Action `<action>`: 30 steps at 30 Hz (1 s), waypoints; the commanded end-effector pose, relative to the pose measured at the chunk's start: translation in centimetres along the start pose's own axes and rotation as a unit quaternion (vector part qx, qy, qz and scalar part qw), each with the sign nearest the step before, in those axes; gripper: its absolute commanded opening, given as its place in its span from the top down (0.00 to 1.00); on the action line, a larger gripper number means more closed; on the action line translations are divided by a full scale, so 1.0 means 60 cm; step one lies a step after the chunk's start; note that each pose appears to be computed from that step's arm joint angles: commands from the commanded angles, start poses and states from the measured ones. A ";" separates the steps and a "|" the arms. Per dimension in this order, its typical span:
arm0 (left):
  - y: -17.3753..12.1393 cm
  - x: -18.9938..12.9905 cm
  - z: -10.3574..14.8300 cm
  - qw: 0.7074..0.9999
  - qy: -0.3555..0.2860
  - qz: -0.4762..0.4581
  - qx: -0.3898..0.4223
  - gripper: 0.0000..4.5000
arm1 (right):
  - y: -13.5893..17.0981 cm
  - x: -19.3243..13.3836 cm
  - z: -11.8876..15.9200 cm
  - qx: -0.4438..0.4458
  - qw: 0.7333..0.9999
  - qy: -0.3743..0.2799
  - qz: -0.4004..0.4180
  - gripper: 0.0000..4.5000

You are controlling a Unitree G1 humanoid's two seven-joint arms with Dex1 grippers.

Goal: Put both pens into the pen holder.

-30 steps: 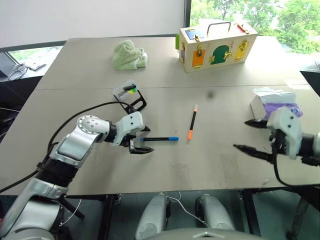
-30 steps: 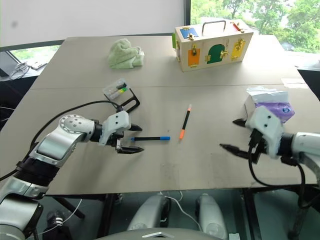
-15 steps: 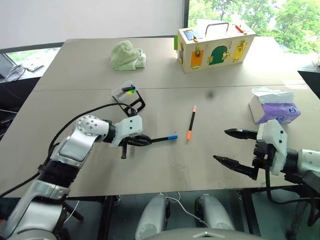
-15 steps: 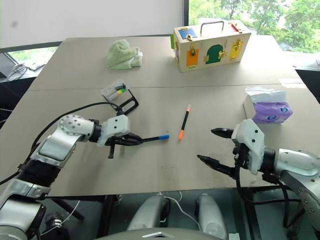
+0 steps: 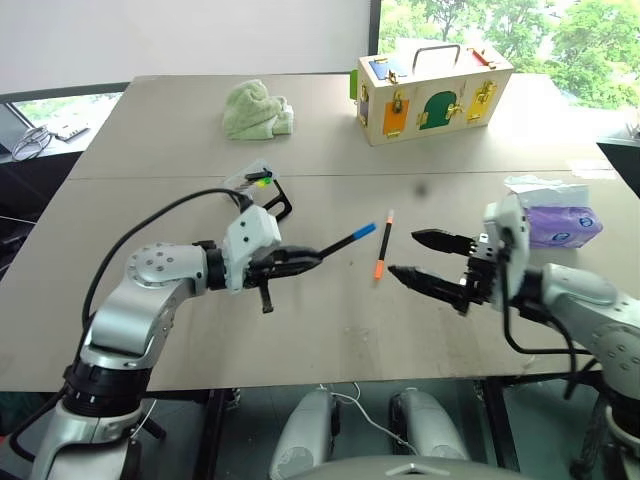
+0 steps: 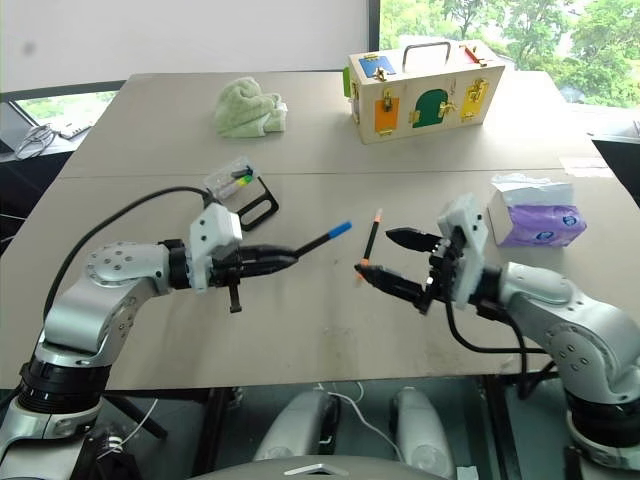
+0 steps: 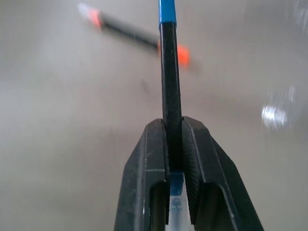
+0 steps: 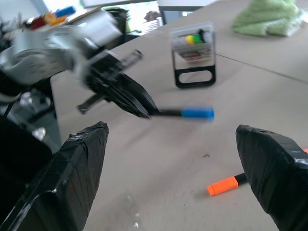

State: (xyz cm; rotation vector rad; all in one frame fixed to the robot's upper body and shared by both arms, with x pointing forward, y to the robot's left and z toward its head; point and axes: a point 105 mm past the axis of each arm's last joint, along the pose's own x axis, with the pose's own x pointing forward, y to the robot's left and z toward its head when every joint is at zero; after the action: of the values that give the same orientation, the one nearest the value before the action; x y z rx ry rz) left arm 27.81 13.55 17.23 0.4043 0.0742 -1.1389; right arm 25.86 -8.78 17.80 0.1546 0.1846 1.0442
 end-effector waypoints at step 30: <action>-0.010 0.012 0.032 0.981 -0.108 0.114 -0.113 0.99 | 0.004 0.067 0.061 0.102 0.992 -0.078 -0.011 0.00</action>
State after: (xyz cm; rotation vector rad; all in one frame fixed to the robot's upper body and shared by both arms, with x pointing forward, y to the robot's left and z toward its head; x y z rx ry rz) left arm 27.83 11.88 18.35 0.0503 -0.0217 -0.9249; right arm 28.93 -5.84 19.71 0.4147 0.2078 0.9468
